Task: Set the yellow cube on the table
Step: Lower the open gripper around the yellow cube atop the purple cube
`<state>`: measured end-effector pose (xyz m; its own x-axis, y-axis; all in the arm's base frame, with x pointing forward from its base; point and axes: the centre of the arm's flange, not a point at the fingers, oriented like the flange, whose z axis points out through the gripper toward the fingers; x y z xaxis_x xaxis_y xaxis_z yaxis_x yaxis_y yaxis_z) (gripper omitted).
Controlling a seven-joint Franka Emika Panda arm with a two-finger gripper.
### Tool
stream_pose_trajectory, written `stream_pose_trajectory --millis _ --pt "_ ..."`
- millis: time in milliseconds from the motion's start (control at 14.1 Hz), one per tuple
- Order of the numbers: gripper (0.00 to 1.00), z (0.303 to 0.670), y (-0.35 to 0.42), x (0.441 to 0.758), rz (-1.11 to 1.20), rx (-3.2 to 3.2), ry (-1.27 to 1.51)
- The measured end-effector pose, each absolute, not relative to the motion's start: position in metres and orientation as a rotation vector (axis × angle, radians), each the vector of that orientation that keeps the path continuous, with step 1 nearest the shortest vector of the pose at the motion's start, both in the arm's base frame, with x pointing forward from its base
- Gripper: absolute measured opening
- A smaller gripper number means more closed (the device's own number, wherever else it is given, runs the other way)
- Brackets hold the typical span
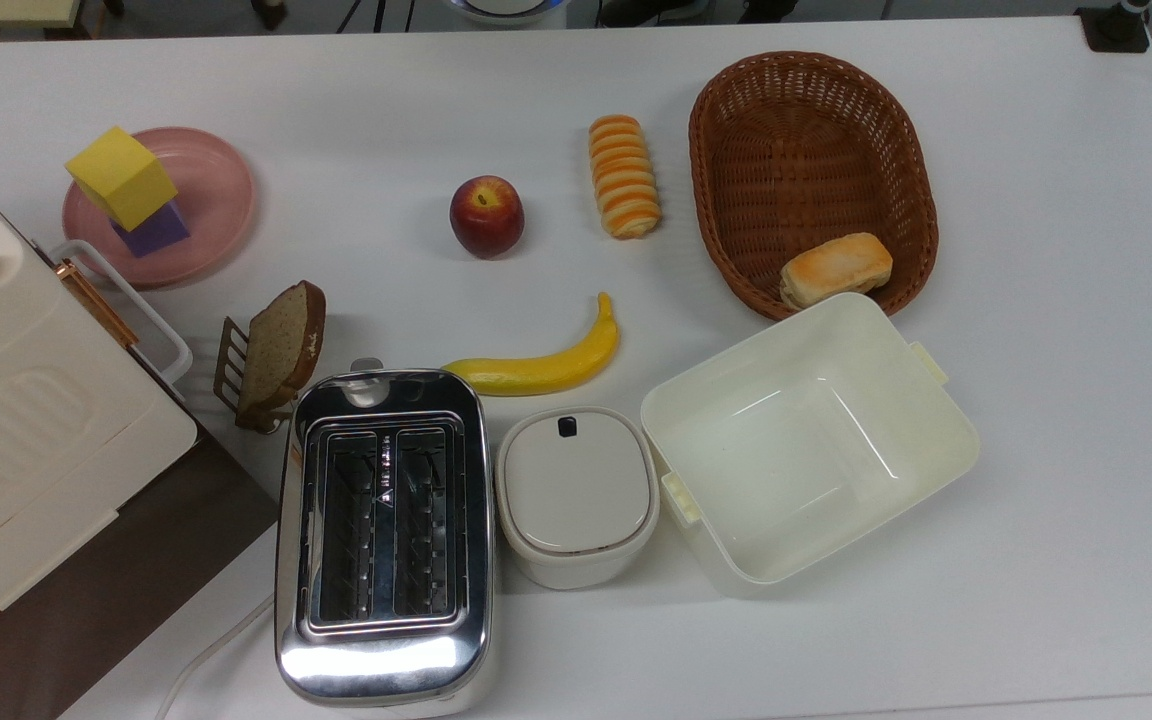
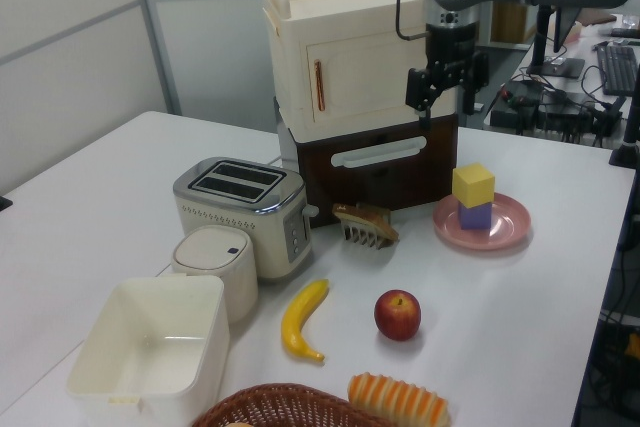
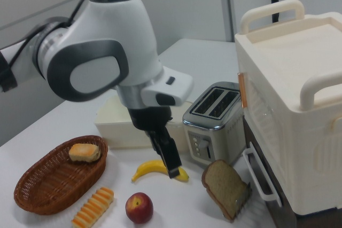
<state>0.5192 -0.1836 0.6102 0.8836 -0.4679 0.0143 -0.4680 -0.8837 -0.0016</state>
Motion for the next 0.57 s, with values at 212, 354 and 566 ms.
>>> stream_pose_trajectory --millis 212,354,566 --pt "1.0 0.593 -0.218 0.52 0.169 2.979 -0.951" --pt "1.0 0.564 -0.231 0.523 0.249 2.952 -0.996" --pt "1.0 0.526 -0.244 0.528 0.257 2.924 -1.002"
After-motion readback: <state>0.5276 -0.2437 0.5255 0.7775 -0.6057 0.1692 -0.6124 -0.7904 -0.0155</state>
